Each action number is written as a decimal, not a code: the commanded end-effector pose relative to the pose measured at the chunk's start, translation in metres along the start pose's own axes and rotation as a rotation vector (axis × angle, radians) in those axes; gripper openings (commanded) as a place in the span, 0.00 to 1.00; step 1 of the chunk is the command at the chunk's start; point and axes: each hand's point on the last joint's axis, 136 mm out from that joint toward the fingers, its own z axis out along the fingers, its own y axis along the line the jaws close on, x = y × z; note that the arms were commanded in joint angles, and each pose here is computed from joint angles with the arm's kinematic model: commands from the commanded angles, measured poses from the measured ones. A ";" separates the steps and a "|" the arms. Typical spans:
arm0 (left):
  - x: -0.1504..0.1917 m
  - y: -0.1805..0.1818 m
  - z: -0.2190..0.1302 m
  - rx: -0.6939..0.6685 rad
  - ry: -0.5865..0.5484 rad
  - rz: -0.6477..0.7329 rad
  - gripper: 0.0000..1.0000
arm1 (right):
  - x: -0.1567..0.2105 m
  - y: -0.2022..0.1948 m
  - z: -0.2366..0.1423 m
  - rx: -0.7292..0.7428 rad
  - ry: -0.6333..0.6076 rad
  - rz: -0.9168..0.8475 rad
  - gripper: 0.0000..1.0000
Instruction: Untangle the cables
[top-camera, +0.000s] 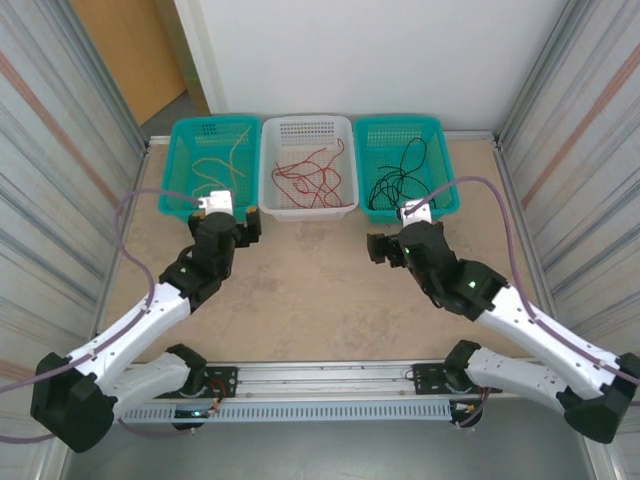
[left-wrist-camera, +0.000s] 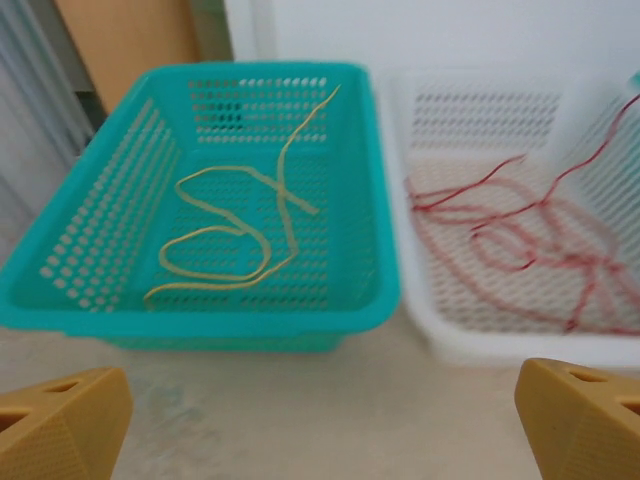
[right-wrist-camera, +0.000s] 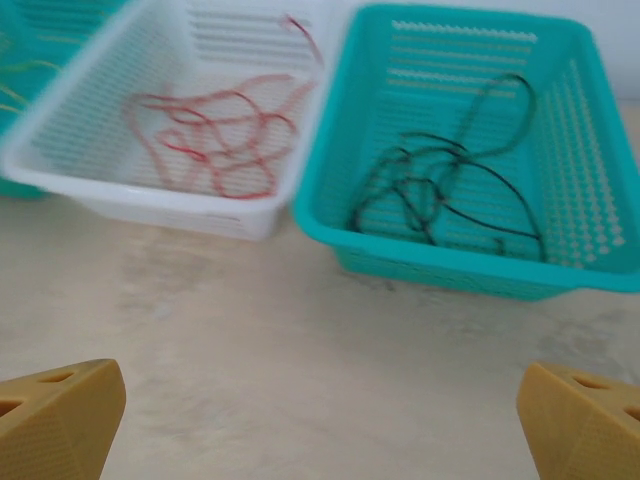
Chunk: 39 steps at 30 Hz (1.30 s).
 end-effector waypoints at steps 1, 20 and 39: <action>-0.016 0.045 0.001 -0.139 -0.062 0.016 0.99 | -0.009 -0.046 0.025 0.130 -0.041 0.089 0.99; 0.072 0.147 0.060 -0.293 -0.041 -0.041 0.99 | 0.074 -0.210 0.111 0.604 -0.109 0.200 0.99; 0.092 0.125 0.081 -0.185 -0.100 -0.126 0.99 | 0.087 -0.195 0.120 0.435 -0.114 0.165 0.99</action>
